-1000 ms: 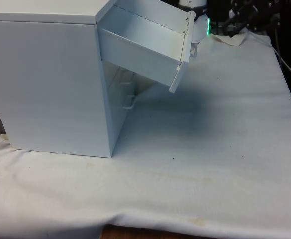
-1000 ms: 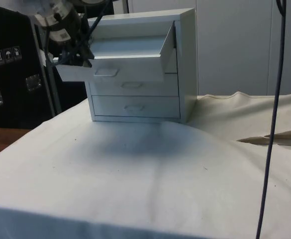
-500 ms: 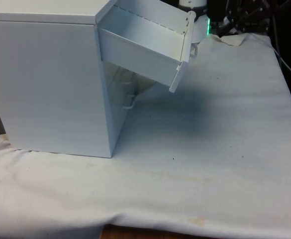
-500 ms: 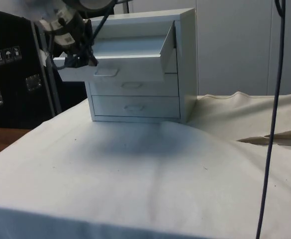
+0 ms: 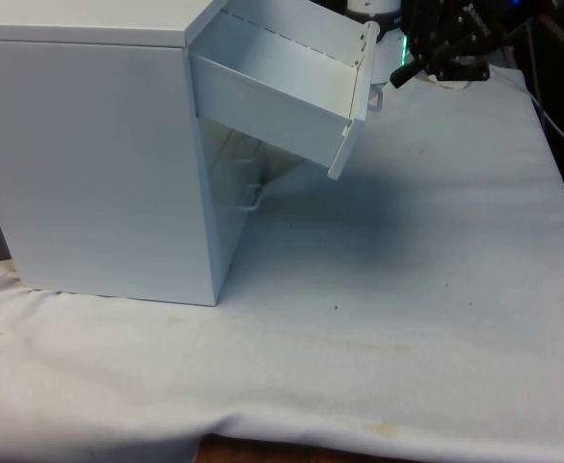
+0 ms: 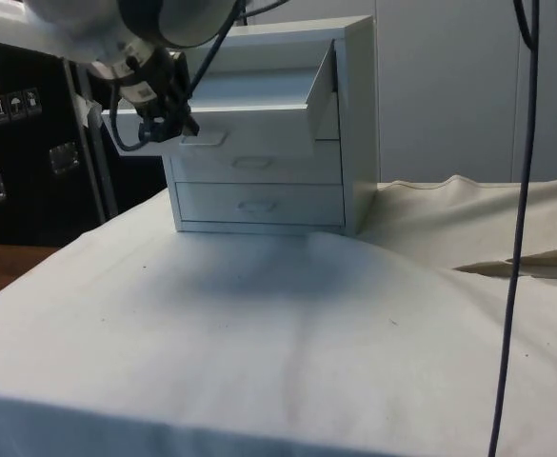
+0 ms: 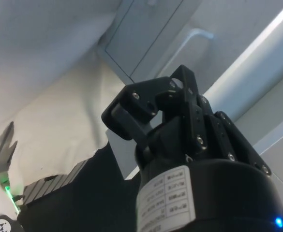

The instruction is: Open the drawer, then close it.

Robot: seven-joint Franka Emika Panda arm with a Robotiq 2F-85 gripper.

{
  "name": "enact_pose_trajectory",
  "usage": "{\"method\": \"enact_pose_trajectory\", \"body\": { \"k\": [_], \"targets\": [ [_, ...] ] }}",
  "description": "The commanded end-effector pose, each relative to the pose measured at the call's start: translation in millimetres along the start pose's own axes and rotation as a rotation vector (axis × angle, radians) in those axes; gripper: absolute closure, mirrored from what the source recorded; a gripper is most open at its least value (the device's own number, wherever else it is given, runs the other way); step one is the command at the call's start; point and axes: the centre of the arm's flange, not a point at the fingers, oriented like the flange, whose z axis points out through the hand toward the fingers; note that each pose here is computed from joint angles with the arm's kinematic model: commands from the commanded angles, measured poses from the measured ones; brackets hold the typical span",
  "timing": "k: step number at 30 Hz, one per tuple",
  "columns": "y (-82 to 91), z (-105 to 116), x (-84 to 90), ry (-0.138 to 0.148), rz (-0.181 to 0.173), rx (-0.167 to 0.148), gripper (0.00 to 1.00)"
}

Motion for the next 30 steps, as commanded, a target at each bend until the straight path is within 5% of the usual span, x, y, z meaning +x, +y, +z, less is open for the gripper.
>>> {"method": "enact_pose_trajectory", "body": {
  "k": [1, 15, 16, 17, 23, 24, 25, 30],
  "targets": [
    [3.1, 4, 0.8, 0.007, -0.004, -0.004, 1.0],
    [24.2, 30, 4.9, -0.014, 0.005, -0.031, 1.0],
    [15.3, 21, 3.1, -0.019, 0.007, -0.03, 1.0],
    [25.7, 31, 5.1, -0.015, 0.005, -0.033, 1.0],
    [32.4, 27, 3.8, -0.018, 0.009, -0.038, 1.0],
    [18.8, 19, 2.7, -0.021, 0.012, -0.028, 1.0],
    [33.7, 26, 3.6, -0.018, 0.011, -0.037, 1.0],
    [39.7, 21, 3.3, -0.021, 0.016, -0.043, 1.0]
  ]
}}
